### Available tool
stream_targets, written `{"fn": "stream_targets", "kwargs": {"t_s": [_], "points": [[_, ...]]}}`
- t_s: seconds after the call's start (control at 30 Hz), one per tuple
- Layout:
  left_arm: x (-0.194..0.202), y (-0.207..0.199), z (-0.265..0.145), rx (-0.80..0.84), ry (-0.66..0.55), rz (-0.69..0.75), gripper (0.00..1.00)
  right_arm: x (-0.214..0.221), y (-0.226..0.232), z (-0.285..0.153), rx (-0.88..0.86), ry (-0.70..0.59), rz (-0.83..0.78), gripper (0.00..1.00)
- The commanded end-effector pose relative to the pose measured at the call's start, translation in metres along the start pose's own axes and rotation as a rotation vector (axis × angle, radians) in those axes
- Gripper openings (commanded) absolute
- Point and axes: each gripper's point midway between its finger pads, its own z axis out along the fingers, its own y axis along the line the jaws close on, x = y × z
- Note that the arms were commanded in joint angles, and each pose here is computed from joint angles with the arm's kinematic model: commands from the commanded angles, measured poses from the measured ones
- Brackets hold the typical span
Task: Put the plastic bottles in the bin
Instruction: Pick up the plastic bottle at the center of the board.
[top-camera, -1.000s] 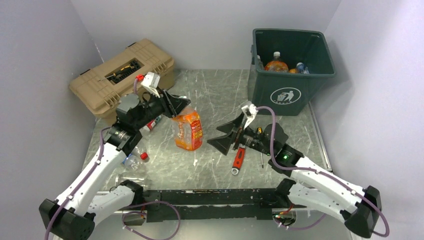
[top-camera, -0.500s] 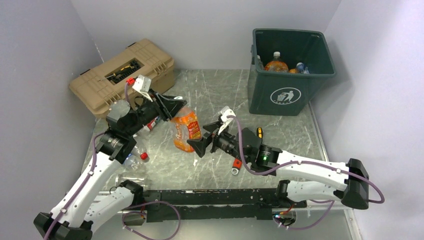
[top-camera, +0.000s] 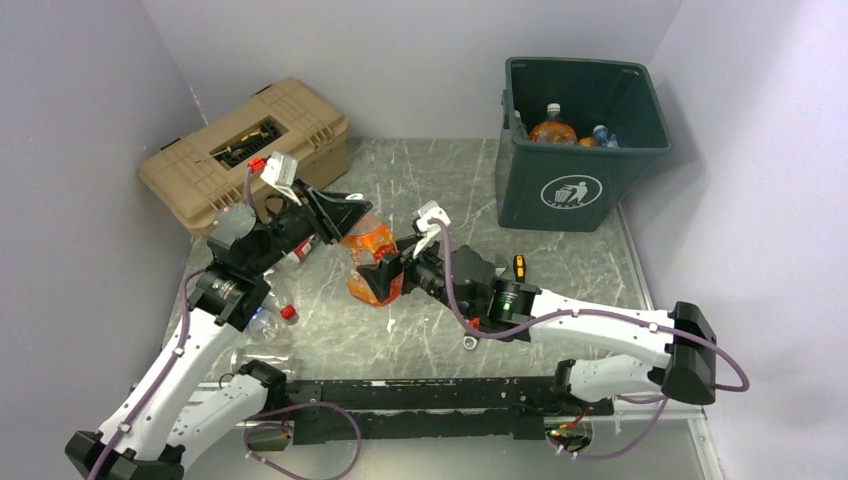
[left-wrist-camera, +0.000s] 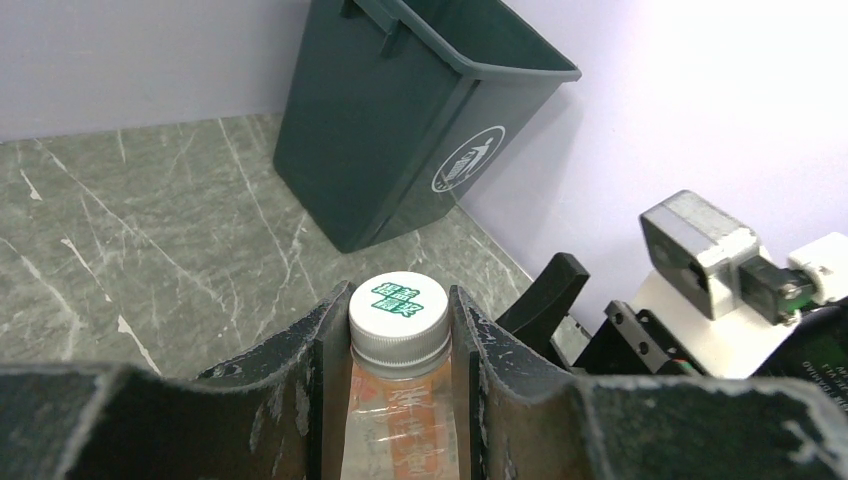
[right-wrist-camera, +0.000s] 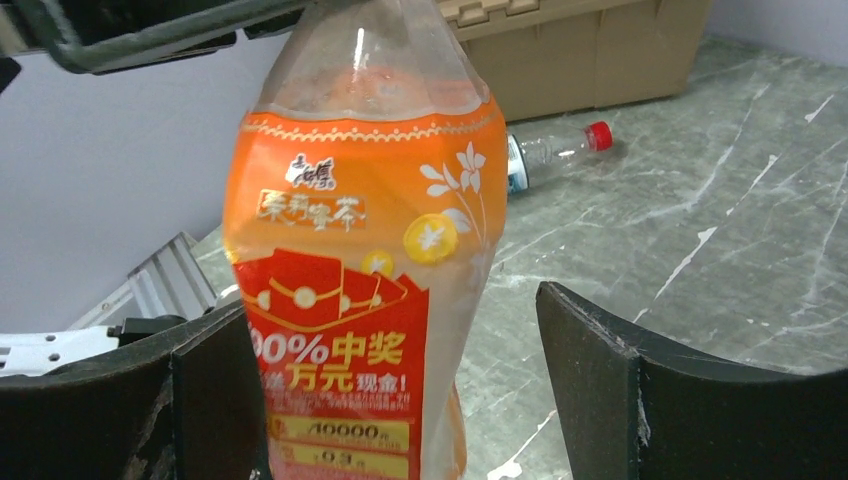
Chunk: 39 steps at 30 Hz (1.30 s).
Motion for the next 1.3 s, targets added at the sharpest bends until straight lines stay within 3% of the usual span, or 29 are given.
{"fn": "stream_targets", "kwargs": {"t_s": [0.0, 0.2, 0.4, 0.43, 0.47, 0.5, 0.6, 0.63, 0.8, 0.93, 1.1, 1.27], "points": [[-0.01, -0.014, -0.005, 0.046, -0.039, -0.009, 0.0, -0.016, 0.006, 0.008, 0.021, -0.014, 0.026, 0.94], [-0.008, -0.013, -0.007, 0.043, -0.043, -0.021, 0.0, -0.005, 0.003, 0.016, 0.049, 0.027, 0.022, 0.8], [-0.007, -0.014, -0.007, 0.044, -0.037, -0.027, 0.02, -0.005, 0.004, 0.013, 0.033, 0.015, 0.012, 0.44], [-0.008, -0.015, -0.008, 0.05, -0.039, -0.022, 0.1, -0.005, 0.004, 0.011, 0.028, 0.01, 0.01, 0.42], [-0.008, -0.016, -0.009, 0.055, -0.038, -0.02, 0.26, -0.006, 0.003, 0.009, 0.024, 0.004, 0.008, 0.4], [-0.008, -0.016, -0.009, 0.053, -0.037, -0.021, 0.47, -0.007, 0.002, 0.007, 0.025, 0.002, 0.004, 0.38], [-0.014, -0.011, -0.012, 0.0, -0.045, -0.022, 0.96, -0.012, -0.002, -0.002, 0.032, -0.004, -0.014, 0.35], [-0.017, -0.009, -0.013, -0.02, -0.051, -0.018, 0.99, -0.015, -0.004, -0.007, 0.036, -0.007, -0.017, 0.34], [-0.052, 0.009, -0.041, -0.226, -0.132, 0.1, 0.99, -0.047, -0.02, -0.049, 0.073, -0.008, -0.122, 0.34], [-0.068, 0.034, -0.069, -0.411, -0.192, 0.227, 0.99, -0.104, -0.041, -0.1, 0.152, -0.067, -0.207, 0.34], [-0.049, 0.064, -0.073, -0.521, -0.103, 0.317, 0.99, -0.162, -0.065, -0.145, 0.274, -0.153, -0.284, 0.33], [-0.021, 0.081, -0.072, -0.533, -0.051, 0.338, 0.99, -0.193, -0.078, -0.164, 0.356, -0.22, -0.327, 0.32]]}}
